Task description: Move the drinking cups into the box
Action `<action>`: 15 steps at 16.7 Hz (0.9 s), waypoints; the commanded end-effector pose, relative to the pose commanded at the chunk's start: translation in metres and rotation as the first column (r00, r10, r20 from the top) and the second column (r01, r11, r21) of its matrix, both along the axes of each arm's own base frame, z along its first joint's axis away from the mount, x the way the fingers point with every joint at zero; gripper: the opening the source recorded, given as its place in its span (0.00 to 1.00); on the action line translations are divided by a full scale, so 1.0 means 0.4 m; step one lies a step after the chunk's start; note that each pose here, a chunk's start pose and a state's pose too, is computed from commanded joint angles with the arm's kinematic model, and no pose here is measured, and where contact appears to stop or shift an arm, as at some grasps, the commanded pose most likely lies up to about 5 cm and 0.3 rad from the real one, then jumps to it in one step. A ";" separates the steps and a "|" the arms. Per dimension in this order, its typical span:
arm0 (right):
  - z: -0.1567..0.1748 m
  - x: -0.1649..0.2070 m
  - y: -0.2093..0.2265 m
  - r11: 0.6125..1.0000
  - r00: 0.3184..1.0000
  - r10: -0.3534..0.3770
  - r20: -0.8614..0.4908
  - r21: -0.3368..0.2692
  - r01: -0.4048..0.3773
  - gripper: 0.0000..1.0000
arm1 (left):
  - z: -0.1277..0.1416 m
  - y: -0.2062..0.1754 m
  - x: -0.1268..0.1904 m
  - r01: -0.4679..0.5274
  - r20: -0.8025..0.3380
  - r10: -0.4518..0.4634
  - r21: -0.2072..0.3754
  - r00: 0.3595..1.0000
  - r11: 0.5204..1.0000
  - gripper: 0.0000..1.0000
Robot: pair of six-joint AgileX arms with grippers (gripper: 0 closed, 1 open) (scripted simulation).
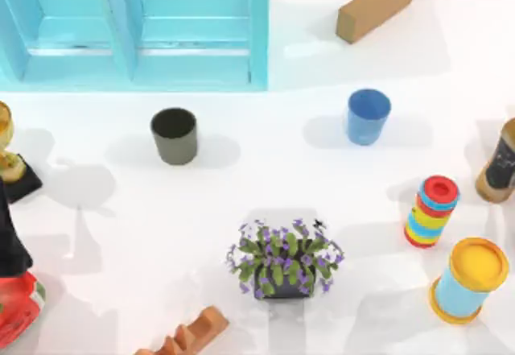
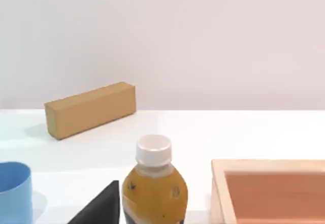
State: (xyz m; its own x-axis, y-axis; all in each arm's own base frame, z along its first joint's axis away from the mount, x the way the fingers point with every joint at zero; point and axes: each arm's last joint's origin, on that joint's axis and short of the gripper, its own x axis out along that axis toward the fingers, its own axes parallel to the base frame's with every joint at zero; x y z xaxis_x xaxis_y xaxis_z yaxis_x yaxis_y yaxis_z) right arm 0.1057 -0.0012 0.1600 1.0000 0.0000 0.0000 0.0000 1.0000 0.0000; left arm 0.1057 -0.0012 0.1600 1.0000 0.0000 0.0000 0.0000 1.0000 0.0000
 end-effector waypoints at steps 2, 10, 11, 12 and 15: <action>0.000 0.000 0.000 1.000 1.000 0.000 0.000 0.000 0.000 1.00 | 0.000 0.000 0.000 0.000 0.000 0.000 0.000 1.000 1.000 1.00; 0.196 0.035 0.017 0.999 0.988 0.038 -0.151 0.045 -0.031 1.00 | 0.000 0.000 0.000 0.000 0.000 0.000 0.000 1.000 1.000 1.00; 0.234 0.056 0.022 0.998 0.979 0.044 -0.201 0.052 -0.034 1.00 | 0.000 0.000 0.000 0.000 0.000 0.000 0.000 1.000 1.000 1.00; 0.271 0.084 0.029 0.998 0.964 0.050 -0.260 0.059 -0.036 1.00 | 0.000 0.000 0.000 0.000 0.000 0.000 0.000 1.000 1.000 1.00; 0.354 0.212 0.063 0.997 0.878 0.063 -0.475 0.066 -0.036 1.00 | 0.000 0.000 0.000 0.000 0.000 0.000 0.000 1.000 1.000 1.00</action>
State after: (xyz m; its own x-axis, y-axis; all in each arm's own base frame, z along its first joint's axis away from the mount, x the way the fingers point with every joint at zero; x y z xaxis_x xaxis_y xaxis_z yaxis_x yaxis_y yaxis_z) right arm 0.1907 0.0240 0.3017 0.8776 0.0630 -0.4753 -0.0357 0.9972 0.0663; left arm 0.1057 -0.0012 0.1600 1.0000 0.0000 0.0000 0.0000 1.0000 0.0000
